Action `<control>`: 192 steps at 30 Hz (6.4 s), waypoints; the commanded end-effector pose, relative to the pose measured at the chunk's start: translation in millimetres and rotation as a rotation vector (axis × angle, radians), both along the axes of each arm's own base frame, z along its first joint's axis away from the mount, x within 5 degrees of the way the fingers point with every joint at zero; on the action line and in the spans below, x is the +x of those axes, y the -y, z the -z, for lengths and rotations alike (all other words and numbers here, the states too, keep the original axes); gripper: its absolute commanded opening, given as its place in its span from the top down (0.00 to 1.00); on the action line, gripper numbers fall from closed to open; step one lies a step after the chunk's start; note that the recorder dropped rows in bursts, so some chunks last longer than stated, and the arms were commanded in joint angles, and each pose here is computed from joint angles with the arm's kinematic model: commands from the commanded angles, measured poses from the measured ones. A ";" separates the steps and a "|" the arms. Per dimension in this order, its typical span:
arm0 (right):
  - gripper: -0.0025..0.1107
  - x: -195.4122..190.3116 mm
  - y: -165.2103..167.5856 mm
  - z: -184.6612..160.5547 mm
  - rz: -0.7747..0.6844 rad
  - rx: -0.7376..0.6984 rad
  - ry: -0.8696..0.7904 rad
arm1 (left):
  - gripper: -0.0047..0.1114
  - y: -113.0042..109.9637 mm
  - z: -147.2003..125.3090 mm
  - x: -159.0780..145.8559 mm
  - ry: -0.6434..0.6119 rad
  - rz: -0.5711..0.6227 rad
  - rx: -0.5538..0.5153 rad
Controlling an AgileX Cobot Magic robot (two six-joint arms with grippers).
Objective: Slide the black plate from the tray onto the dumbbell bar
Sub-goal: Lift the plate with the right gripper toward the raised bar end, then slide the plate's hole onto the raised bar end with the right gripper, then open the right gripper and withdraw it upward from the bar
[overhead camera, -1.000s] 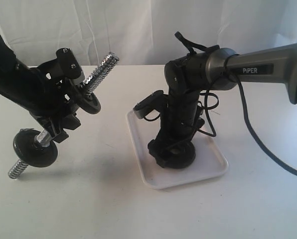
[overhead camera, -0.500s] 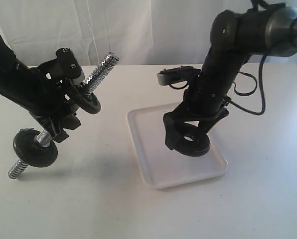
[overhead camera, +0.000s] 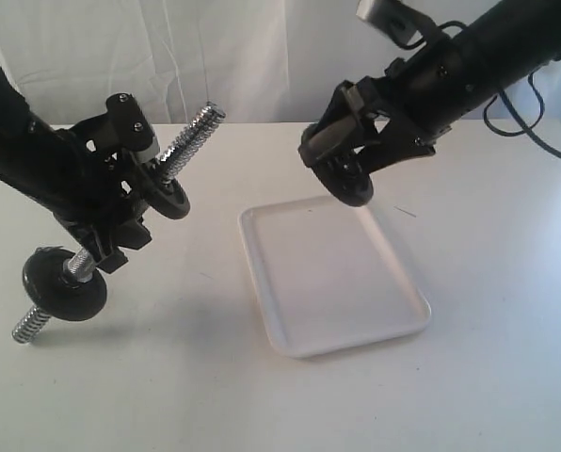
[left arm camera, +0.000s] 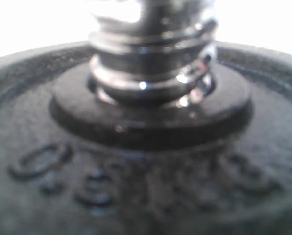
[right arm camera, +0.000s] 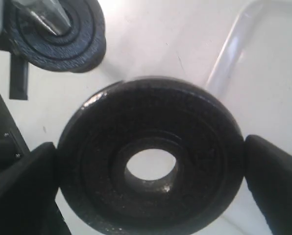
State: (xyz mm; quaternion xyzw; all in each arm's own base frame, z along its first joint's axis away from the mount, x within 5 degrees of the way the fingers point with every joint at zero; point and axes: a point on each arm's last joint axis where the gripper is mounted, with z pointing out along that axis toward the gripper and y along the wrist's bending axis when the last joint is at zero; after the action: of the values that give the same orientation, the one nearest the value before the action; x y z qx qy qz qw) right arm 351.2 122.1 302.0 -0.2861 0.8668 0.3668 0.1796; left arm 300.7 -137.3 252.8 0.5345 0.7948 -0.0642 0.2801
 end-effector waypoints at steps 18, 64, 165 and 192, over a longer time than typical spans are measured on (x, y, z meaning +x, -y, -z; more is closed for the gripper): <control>0.98 1.6 -10.1 -39.5 -0.059 0.376 0.224 | 0.96 18.8 -43.3 -14.6 0.034 0.106 -0.289; 0.98 -22.8 -21.4 -55.8 0.094 0.328 -0.088 | 0.96 34.9 -41.2 -32.7 0.002 0.323 -0.266; 0.15 -52.1 -66.9 -57.5 -0.113 0.140 0.084 | 0.96 35.0 -47.1 -20.4 0.076 0.172 -0.325; 0.98 -50.4 -29.1 -97.4 0.105 -0.190 0.485 | 0.96 35.4 -44.5 -19.0 0.066 0.165 -0.322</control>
State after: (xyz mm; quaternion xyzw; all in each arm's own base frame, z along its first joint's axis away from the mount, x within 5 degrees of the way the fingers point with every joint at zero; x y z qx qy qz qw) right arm 301.0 160.0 392.7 -0.3496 0.8348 0.2374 0.3529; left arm 282.0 -166.5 264.3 0.6051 0.7149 -0.1533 0.3149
